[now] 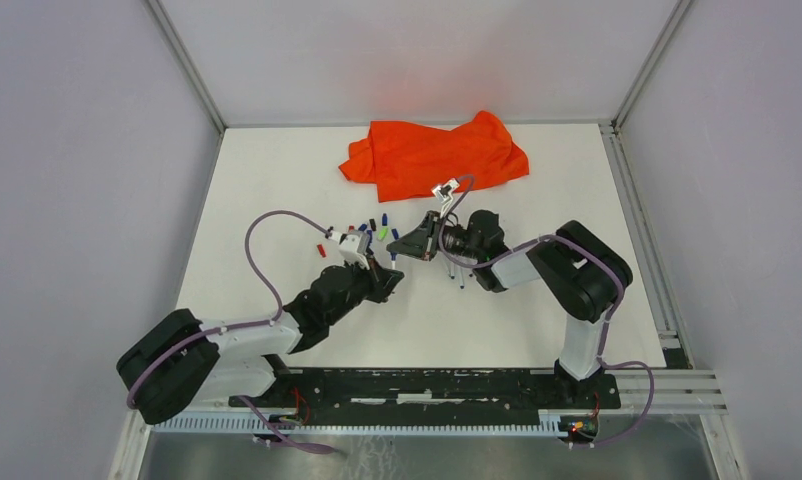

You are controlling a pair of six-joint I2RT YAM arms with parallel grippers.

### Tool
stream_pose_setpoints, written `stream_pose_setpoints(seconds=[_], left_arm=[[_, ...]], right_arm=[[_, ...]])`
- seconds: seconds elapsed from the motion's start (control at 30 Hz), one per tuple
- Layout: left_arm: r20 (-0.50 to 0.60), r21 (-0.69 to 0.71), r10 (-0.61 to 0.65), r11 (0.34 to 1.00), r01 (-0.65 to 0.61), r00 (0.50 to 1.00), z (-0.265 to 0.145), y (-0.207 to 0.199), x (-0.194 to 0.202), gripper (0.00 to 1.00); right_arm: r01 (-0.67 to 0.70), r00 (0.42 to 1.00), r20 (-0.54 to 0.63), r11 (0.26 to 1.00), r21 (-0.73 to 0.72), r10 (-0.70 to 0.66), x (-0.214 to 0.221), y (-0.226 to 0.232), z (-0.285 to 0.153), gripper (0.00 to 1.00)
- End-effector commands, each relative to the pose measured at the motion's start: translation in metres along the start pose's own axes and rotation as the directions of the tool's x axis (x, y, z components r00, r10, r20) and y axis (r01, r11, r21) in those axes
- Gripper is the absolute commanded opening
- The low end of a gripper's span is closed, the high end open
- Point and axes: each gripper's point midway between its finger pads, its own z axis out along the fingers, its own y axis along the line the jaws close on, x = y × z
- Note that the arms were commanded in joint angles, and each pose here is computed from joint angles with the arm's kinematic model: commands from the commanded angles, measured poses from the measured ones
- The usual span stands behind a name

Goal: Open the pen caps

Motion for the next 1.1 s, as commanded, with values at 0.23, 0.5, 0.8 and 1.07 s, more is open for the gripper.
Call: stream_pose_setpoints(seconds=[0.23,0.5,0.8,1.07], left_arm=[[-0.074,0.159,0.061,0.986,-0.049,0.995,-0.011,-0.023,0.017,0.02],[-0.046,-0.244,0.026,0.969,-0.036,0.999,-0.003,0.045,0.011,0.02],[0.006,-0.391,0.012,0.920,-0.009,1.000,-0.009,0.063,-0.001,0.02],[0.073,-0.432,0.014,0.902,0.019,0.997,-0.020,0.061,-0.028,0.02]], right_arm=[[0.157,0.981,0.148,0.962,-0.222,-0.126,-0.065,0.039,-0.009,0.00],[0.239,0.968,0.006,0.934,0.265,-0.250,-0.060,-0.052,-0.004,0.00],[0.284,0.959,-0.120,0.859,0.426,-0.257,-0.066,-0.095,0.018,0.00],[0.332,0.938,-0.268,0.789,0.516,-0.220,-0.051,-0.143,0.040,0.00]])
